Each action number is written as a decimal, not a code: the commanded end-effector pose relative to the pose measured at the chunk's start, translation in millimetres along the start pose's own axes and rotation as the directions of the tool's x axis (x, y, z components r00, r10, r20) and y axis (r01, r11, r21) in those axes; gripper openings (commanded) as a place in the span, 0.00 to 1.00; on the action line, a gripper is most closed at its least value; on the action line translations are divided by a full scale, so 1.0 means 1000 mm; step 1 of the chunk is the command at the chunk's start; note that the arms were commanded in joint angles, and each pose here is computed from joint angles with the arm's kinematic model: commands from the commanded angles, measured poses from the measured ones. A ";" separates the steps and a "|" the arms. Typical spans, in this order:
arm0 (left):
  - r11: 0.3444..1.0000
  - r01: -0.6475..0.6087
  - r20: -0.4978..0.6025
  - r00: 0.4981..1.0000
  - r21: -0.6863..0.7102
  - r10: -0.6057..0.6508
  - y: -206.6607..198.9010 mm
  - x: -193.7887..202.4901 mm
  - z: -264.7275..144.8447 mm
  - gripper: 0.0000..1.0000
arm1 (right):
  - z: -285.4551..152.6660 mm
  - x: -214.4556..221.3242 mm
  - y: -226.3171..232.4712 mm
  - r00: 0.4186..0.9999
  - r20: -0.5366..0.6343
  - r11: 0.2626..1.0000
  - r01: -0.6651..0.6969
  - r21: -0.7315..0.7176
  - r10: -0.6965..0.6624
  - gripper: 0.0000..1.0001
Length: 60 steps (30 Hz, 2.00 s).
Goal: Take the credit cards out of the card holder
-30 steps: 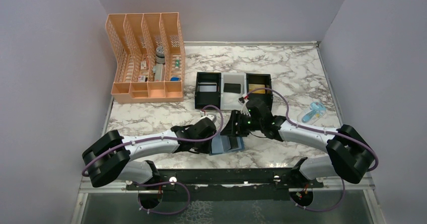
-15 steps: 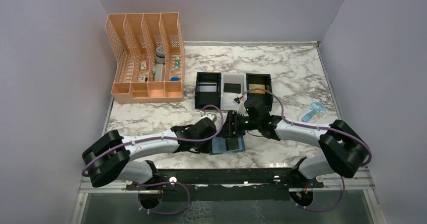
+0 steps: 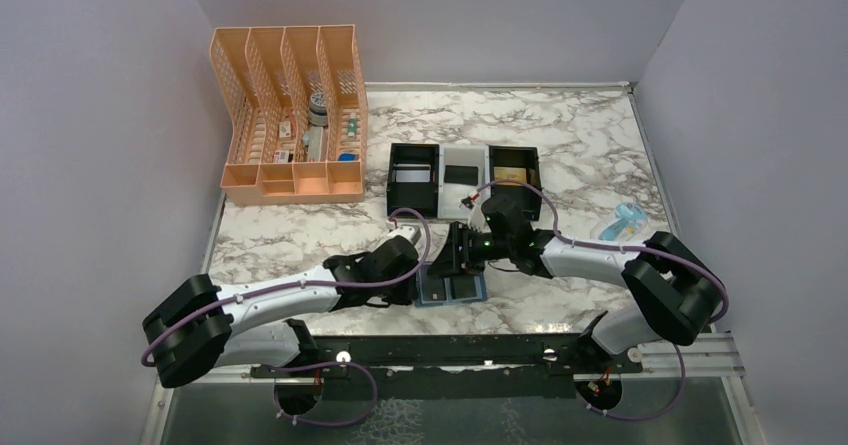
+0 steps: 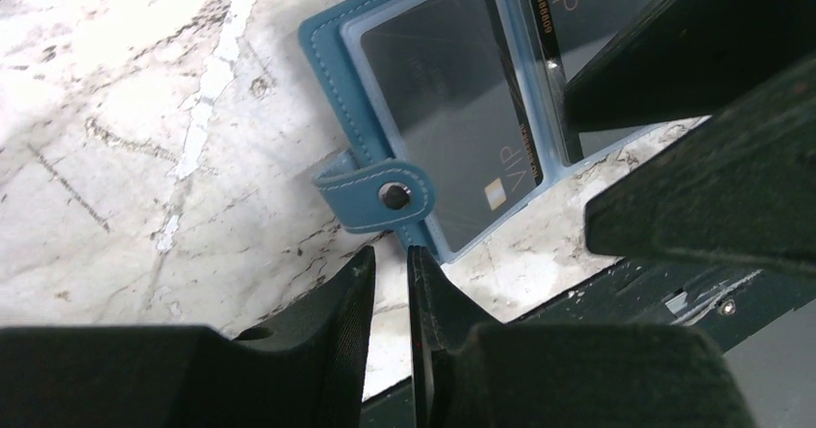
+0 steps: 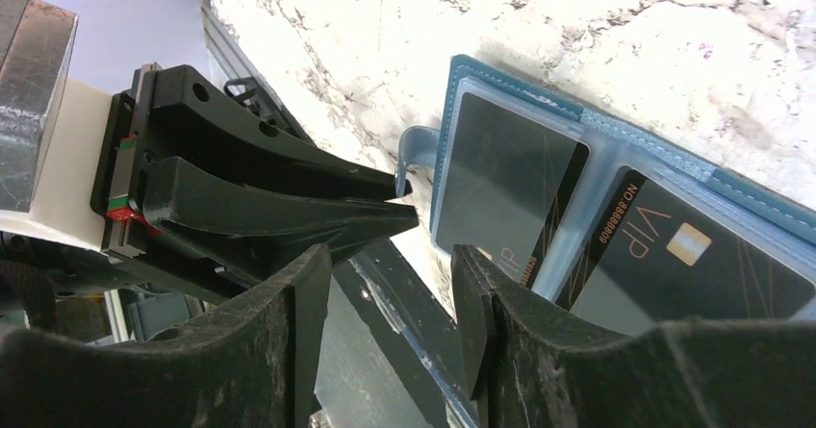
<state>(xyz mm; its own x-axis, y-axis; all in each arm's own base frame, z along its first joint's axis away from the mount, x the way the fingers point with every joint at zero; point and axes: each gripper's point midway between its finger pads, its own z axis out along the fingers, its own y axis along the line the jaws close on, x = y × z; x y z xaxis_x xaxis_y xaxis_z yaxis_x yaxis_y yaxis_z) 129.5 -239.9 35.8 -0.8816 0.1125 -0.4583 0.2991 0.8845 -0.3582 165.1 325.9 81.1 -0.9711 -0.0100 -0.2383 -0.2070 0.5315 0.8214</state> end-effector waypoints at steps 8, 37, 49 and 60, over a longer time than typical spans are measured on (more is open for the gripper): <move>0.999 0.032 0.078 0.996 0.009 -0.032 -0.001 -0.013 -0.018 0.30 | -0.011 -0.016 -0.014 0.992 0.122 0.993 0.010 0.117 -0.025 0.53; 0.995 0.009 0.081 0.997 0.100 -0.017 -0.041 -0.037 -0.001 0.40 | -0.015 -0.011 -0.023 0.981 0.190 0.997 0.026 0.072 -0.039 0.47; 0.999 0.021 0.021 1.000 0.034 -0.022 -0.026 -0.020 0.016 0.34 | -0.001 -0.004 -0.025 0.994 0.102 0.997 0.032 0.064 -0.038 0.32; 0.999 0.022 -0.005 1.000 -0.032 -0.023 -0.008 -0.008 0.020 0.28 | 0.007 0.004 -0.042 0.999 0.044 0.993 0.013 0.118 -0.019 0.25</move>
<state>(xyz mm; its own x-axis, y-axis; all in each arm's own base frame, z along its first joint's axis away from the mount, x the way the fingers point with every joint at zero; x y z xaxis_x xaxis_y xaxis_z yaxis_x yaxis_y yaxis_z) 141.5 -264.2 34.5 -0.8903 0.0865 -0.4472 0.2776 0.8813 -0.3823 169.4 305.6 41.2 -0.9623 0.0407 -0.2688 -0.1843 0.6290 0.7553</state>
